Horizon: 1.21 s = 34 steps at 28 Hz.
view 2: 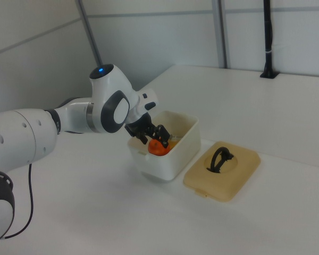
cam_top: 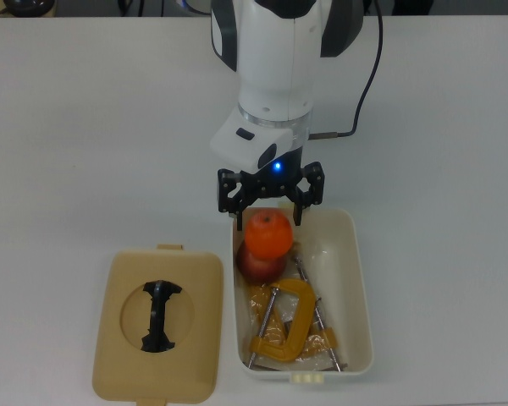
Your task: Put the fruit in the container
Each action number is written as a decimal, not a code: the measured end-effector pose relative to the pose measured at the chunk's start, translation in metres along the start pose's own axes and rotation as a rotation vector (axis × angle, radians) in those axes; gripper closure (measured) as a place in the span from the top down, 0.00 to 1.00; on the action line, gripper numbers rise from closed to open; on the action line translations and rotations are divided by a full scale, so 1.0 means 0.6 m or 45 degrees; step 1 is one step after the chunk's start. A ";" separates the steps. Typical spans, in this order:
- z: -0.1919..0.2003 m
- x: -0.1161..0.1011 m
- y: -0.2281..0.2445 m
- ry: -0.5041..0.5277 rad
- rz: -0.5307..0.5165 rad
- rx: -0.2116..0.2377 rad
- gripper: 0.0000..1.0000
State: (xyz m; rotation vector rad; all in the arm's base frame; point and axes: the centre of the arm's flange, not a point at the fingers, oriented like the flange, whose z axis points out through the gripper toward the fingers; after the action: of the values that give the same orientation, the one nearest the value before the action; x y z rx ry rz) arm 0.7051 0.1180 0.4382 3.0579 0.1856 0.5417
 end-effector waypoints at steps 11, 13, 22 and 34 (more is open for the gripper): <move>-0.093 -0.025 0.036 -0.241 -0.037 -0.071 1.00; -0.118 -0.036 0.055 -0.306 -0.069 -0.088 1.00; -0.178 -0.075 0.159 -0.477 -0.111 -0.125 1.00; -0.162 -0.099 0.257 -0.513 -0.028 -0.005 1.00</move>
State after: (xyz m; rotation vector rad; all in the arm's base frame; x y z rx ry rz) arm 0.6333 -0.0413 0.5170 3.0725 0.2033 -0.0806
